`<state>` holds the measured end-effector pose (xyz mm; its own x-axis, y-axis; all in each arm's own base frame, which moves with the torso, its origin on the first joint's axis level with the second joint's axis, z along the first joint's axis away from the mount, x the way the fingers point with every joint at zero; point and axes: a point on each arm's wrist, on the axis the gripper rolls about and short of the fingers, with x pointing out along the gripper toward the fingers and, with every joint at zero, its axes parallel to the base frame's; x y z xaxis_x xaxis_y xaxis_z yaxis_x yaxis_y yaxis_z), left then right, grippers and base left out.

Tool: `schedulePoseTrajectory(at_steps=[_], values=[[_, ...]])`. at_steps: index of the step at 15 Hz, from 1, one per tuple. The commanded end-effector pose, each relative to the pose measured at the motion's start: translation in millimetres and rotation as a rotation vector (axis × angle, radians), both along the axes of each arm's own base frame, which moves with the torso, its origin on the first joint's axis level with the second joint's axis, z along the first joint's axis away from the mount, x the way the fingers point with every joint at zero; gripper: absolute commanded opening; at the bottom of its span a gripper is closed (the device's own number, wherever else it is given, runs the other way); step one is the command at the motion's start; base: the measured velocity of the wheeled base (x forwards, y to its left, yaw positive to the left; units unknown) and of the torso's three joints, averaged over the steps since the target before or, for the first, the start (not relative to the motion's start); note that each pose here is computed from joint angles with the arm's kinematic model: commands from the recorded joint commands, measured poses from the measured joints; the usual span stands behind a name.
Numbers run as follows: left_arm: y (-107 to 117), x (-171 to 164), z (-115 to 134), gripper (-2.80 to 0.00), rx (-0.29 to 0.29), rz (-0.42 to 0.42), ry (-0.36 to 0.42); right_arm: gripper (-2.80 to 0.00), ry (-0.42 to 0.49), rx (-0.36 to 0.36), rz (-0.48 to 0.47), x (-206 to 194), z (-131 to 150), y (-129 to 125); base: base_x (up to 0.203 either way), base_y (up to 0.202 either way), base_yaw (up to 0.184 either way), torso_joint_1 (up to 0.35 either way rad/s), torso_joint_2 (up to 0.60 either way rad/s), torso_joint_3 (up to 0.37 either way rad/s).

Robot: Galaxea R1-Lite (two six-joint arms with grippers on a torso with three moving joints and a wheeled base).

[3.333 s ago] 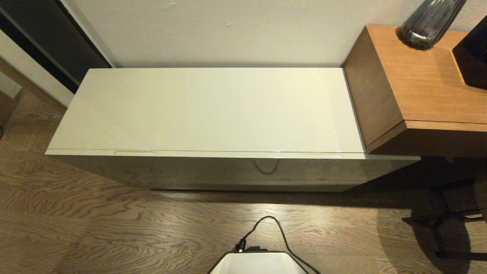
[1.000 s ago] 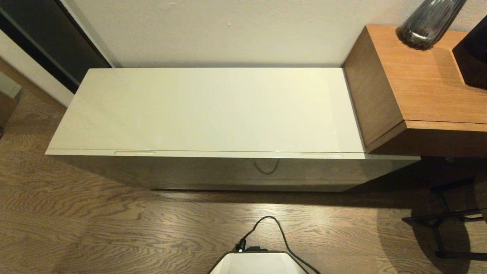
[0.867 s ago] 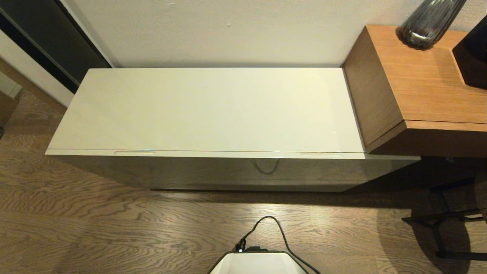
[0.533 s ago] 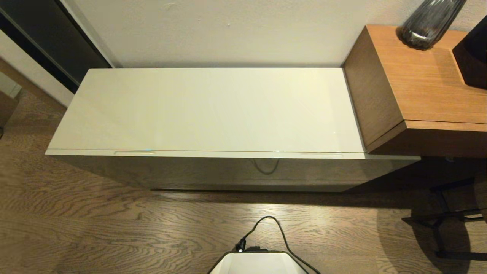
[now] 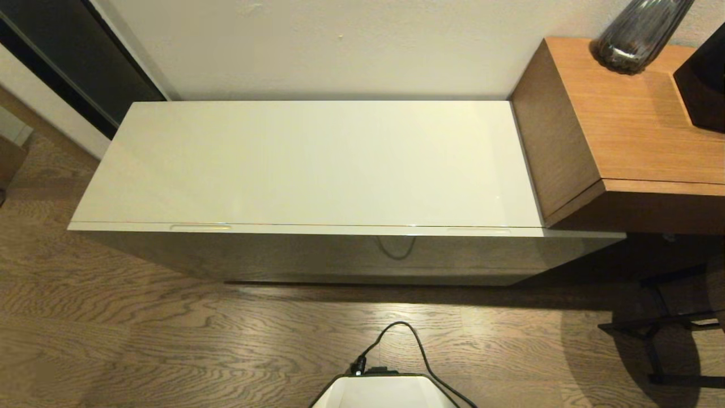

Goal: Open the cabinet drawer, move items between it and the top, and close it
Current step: Open the drawer

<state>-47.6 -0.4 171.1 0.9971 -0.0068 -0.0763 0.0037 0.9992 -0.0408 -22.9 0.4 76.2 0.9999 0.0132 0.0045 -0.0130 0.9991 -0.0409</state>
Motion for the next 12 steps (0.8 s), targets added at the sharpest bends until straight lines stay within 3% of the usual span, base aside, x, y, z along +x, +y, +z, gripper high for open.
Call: schedulePoseTrajectory(at_steps=[1, 3, 6, 9, 12], values=[[0.0, 31.1, 44.3, -2.8, -0.034, 0.019, 0.307, -2.8, 0.001, -0.001, 0.001, 0.1, 0.0, 0.0, 0.0, 0.0, 0.0, 0.0, 0.0, 0.0], [0.2, 61.2, 68.8, -2.8, -0.101, 0.029, 0.437, -2.8, 0.001, -0.001, 0.001, 0.1, 0.0, 0.0, 0.0, 0.0, 0.0, 0.0, 0.0, 0.0], [-2.3, 154.0, 85.5, -2.8, -0.237, 0.056, 0.629, -2.8, 0.001, -0.001, 0.001, 0.1, 0.0, 0.0, 0.0, 0.0, 0.0, 0.0, 0.0, 0.0], [-13.9, 219.8, 102.7, -2.8, -0.307, 0.044, 0.61, -2.8, 0.001, -0.001, 0.001, 0.1, 0.0, 0.0, 0.0, 0.0, 0.0, 0.0, 0.0, 0.0], [-26.2, 283.3, 95.9, -2.8, -0.279, 0.083, 0.639, -2.8, 0.001, -0.001, 0.001, 0.1, 0.0, 0.0, 0.0, 0.0, 0.0, 0.0, 0.0, 0.0]])
